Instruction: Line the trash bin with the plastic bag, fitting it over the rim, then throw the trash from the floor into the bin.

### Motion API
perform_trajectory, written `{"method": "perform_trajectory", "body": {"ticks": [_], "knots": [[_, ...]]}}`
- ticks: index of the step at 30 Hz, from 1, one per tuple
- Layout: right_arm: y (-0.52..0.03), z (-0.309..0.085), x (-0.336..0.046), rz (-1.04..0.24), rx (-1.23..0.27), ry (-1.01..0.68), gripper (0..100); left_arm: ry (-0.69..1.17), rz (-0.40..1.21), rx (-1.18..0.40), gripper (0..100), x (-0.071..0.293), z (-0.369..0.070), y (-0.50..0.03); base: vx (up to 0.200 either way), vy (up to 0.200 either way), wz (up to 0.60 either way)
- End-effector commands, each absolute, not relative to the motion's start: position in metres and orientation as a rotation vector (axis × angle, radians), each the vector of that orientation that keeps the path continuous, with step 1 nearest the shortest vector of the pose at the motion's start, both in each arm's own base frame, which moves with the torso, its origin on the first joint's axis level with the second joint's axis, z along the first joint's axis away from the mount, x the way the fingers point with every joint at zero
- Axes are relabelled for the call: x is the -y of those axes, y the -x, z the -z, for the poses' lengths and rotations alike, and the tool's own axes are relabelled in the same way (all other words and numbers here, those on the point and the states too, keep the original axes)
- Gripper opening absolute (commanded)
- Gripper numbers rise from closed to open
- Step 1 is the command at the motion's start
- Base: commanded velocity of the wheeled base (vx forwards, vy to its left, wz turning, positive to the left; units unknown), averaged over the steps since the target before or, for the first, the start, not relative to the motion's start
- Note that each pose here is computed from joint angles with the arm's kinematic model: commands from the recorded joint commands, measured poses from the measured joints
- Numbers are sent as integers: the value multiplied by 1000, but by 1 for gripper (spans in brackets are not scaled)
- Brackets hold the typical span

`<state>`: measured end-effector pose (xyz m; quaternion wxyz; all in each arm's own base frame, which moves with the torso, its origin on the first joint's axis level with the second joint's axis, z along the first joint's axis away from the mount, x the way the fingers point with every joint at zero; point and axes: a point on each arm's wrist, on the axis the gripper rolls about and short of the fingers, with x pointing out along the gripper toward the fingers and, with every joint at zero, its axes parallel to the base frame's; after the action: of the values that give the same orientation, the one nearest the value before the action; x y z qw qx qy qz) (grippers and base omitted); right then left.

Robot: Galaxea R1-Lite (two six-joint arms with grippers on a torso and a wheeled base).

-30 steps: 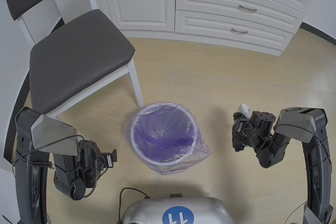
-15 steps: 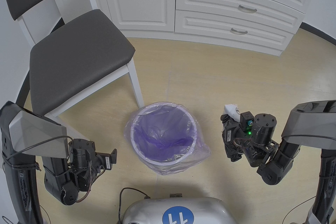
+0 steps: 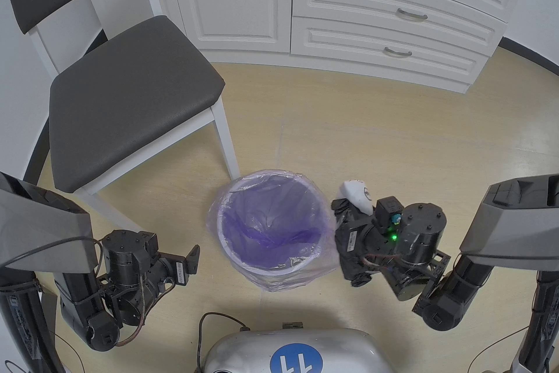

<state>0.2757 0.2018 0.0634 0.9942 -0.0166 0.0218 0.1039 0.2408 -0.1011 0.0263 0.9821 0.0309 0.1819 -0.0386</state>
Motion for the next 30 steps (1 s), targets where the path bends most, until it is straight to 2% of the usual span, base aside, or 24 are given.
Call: {"method": "perform_trajectory", "body": {"ticks": [1,4,9,14,20,30], "knots": [[-255,-52,-254,-350,-50,-113,0,-64,86,-300,100,97,-49,-231,0,0,0],[-255,-42,-277,-354,-45,-168,0,-69,93,-280,100,96,-55,-226,0,0,0],[-276,-23,-316,-275,8,-323,0,-85,129,-278,100,104,-57,-220,0,0,0],[-285,-18,-337,-261,55,-366,0,-96,157,-290,100,108,-55,-214,0,0,0],[-293,-10,-366,-281,127,-310,0,-112,174,-323,100,111,-48,-210,0,0,0],[-333,-30,-370,-96,268,-289,0,-112,177,-322,100,111,-48,-209,0,0,0]]}}
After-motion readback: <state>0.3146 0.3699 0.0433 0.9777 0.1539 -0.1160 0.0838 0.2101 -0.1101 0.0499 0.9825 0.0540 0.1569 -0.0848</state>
